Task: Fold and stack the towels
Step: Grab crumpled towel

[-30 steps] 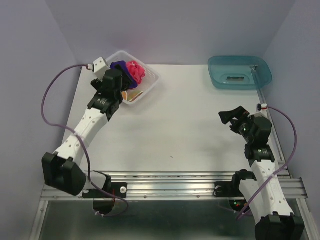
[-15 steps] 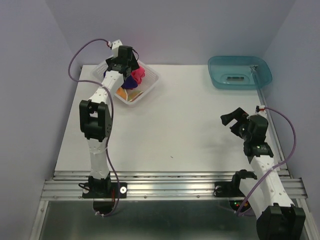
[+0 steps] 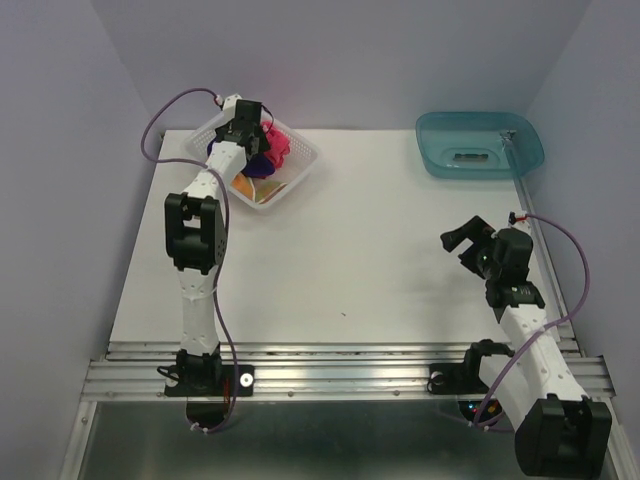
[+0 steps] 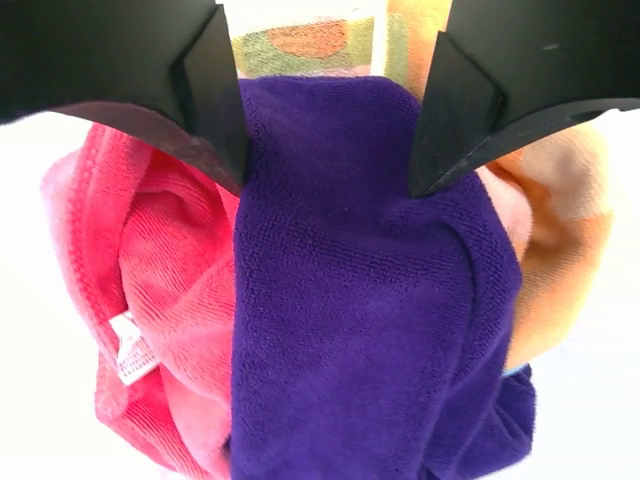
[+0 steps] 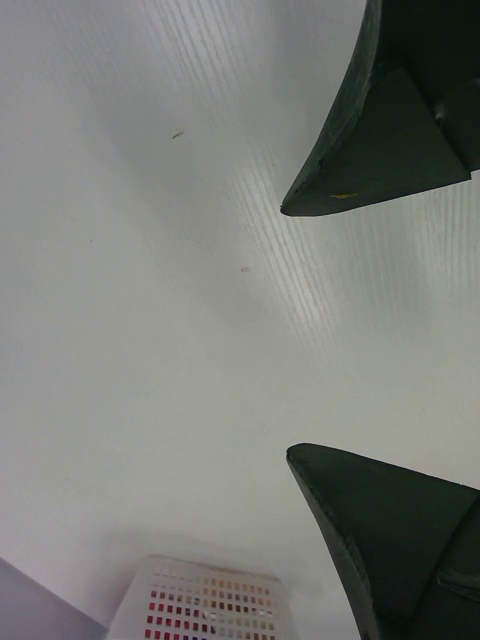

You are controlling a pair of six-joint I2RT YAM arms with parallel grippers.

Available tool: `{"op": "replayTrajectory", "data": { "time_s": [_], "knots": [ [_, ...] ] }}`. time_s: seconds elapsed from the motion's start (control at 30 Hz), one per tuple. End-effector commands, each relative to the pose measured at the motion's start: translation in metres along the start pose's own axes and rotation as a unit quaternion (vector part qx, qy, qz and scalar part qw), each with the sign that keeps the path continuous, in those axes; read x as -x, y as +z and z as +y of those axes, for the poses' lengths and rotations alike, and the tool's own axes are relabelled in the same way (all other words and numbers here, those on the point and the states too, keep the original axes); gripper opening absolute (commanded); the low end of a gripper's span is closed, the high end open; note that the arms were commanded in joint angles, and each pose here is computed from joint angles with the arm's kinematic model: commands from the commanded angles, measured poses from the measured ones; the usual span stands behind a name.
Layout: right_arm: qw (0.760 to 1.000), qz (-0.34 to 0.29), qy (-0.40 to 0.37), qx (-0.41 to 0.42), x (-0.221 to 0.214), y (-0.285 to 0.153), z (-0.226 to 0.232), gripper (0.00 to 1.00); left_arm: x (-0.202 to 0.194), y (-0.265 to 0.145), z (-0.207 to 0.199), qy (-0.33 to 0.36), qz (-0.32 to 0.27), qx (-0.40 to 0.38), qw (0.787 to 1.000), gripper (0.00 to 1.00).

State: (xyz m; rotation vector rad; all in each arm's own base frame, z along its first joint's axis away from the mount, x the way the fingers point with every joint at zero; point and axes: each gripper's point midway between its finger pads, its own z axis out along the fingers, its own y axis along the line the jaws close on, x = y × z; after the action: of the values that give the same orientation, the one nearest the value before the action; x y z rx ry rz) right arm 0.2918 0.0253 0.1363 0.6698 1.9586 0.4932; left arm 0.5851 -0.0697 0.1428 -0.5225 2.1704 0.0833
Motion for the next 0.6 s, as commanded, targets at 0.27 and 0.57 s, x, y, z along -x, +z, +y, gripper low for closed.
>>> {"op": "replayTrajectory", "data": {
  "time_s": [0.27, 0.57],
  "knots": [
    [0.999, -0.03, -0.007, 0.024, 0.025, 0.0, 0.02, 1.0, 0.034, -0.002, -0.003, -0.026, -0.026, -0.033, 0.999, 0.15],
    [0.999, -0.032, -0.008, 0.026, 0.026, -0.002, 0.021, 1.0, 0.084, -0.058, -0.024, -0.024, -0.072, -0.105, 0.992, 0.0]
  ]
}}
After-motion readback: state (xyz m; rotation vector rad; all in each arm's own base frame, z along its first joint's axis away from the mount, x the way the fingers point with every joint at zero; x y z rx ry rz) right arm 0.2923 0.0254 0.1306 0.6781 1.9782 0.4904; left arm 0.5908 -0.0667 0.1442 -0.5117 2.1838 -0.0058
